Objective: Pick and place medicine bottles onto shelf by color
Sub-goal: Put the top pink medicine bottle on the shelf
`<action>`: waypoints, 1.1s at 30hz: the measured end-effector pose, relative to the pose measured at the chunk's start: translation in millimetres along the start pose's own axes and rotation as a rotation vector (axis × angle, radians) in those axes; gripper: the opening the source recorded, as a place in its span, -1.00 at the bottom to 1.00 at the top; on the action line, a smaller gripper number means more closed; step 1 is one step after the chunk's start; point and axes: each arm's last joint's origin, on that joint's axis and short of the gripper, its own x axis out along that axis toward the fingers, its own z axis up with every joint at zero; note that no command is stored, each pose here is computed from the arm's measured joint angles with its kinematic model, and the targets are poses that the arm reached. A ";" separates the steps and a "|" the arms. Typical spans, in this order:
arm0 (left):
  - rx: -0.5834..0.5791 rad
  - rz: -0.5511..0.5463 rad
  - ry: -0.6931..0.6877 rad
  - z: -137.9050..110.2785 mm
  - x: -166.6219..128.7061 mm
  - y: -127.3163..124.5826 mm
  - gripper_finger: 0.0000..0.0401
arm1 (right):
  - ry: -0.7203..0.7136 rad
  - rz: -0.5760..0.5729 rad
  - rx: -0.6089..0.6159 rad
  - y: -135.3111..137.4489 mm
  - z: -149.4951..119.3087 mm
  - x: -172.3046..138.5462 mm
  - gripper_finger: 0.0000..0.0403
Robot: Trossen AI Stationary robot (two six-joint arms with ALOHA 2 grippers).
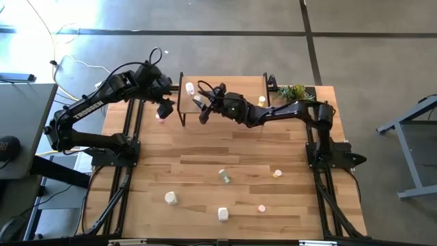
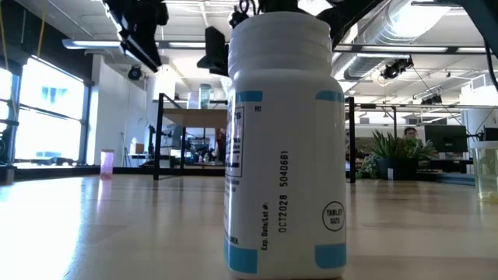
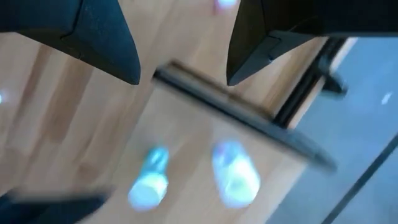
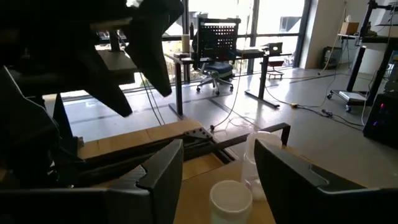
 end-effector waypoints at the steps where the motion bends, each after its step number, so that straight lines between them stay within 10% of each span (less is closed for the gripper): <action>1: -0.014 0.009 0.029 -2.7 0.0 0.0 0.15 | -0.009 0.002 0.003 0.5 4.7 -2.0 -0.05; 20: -0.322 0.061 0.407 -55.8 34.0 -5.4 0.15 | 0.001 -0.047 -0.062 -33.7 100.5 -65.3 -0.05; 33: -0.466 0.243 0.353 -83.8 79.9 -4.1 0.15 | 0.024 -0.045 -0.144 -40.8 128.5 -98.4 -0.05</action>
